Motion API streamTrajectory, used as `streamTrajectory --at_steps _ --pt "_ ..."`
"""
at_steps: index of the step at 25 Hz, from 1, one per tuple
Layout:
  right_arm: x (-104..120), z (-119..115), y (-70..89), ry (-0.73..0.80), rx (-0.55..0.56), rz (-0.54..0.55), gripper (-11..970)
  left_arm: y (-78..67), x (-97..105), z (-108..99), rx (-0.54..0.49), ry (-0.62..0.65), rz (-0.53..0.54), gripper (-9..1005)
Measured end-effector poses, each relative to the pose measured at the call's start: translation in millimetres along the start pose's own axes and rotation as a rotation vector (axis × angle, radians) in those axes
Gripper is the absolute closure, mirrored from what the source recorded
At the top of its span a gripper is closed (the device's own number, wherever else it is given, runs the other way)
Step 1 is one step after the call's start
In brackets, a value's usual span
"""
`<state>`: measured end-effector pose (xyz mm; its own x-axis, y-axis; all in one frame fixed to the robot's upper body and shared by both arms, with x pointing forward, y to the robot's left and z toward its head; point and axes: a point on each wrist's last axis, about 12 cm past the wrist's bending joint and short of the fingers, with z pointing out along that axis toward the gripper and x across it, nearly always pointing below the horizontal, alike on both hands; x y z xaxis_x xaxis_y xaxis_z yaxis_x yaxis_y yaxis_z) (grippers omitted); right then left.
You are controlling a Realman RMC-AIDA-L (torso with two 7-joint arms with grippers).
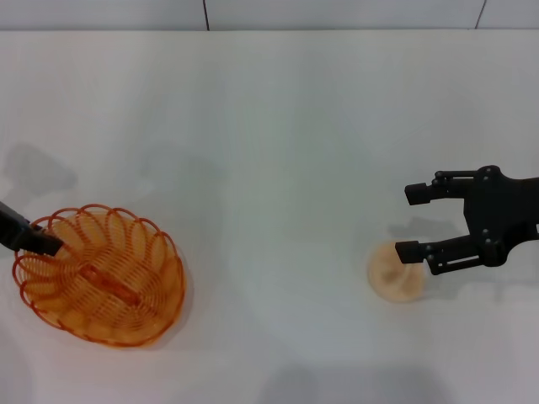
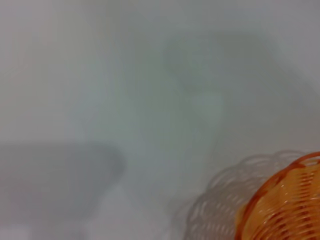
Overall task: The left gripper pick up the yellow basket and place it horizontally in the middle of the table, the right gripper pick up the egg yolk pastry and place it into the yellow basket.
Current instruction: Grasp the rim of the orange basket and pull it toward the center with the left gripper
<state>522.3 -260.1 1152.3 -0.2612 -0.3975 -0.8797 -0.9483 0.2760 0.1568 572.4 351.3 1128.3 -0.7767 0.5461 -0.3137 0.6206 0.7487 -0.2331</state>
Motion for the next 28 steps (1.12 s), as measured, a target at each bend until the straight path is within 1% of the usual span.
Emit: streamTrajectory --at_steps 7,15,22,28 --pt "-1 0 0.1 0.001 -0.001 -0.007 102 0.7 2 4 -0.006 0.012 -0.003 743" --pt "-1 0 0.0 0.000 0.000 -0.007 102 -0.8 -3 3 -0.002 0.004 0.009 799" --pt "-1 0 -0.5 -0.001 0.003 -0.003 102 -6.0 -8 3 0.024 0.011 0.045 849" --pt "-1 -1 -1.4 -0.004 0.011 -0.001 102 -18.2 -20 -3 0.082 -0.039 0.082 877"
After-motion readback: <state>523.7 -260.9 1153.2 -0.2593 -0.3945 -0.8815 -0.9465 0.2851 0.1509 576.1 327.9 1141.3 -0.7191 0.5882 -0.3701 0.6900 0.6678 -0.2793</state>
